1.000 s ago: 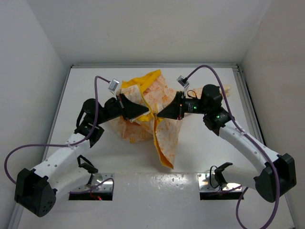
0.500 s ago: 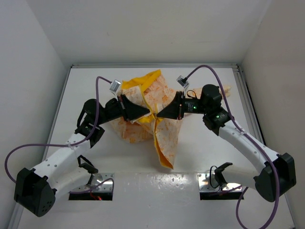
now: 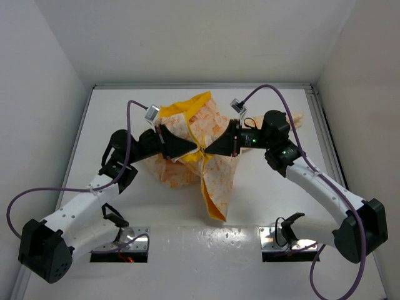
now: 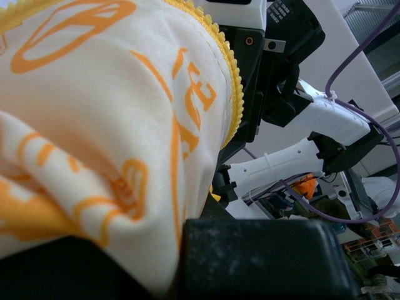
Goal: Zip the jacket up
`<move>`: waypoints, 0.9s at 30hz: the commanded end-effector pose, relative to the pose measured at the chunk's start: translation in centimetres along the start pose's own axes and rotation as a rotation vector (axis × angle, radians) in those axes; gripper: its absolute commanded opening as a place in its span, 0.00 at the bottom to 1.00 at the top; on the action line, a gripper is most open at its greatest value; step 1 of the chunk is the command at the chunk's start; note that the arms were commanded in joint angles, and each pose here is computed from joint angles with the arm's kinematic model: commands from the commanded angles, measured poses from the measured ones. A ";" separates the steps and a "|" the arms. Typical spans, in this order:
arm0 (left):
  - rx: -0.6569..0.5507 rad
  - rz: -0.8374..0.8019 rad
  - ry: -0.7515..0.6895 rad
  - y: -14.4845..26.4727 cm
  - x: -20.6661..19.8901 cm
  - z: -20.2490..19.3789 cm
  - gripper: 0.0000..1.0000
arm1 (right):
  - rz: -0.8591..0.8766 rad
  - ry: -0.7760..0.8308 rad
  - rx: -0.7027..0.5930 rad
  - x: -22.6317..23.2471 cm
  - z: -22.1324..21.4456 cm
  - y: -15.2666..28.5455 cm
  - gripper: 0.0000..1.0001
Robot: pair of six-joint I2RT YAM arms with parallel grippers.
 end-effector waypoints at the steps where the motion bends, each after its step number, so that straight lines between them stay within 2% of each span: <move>1: 0.017 -0.075 -0.064 -0.2 -1.4 0.0 0.00 | 0.058 0.107 -0.056 1.4 2.4 -0.3 0.00; 12: 0.115 -0.136 -0.074 0.2 -1.5 -1.5 0.00 | 0.059 0.148 -0.075 1.4 2.8 -0.3 0.00; 19: 0.135 -0.095 -0.087 0.5 -0.3 -2.2 0.00 | 0.086 0.190 -0.102 2.2 4.4 -0.5 0.00; 27: 0.181 -0.089 -0.092 0.7 0.2 -3.0 0.00 | 0.096 0.187 -0.094 2.2 4.1 -0.6 0.00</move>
Point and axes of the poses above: each gripper's point midway between its finger pads, its own y axis back along the fingers, its own x axis along the line the jaws close on, z = x × y, the point moved 8 cm from there along y, back along the fingers, and after that the axes turned 11 degrees about y, right-handed, at the moved point
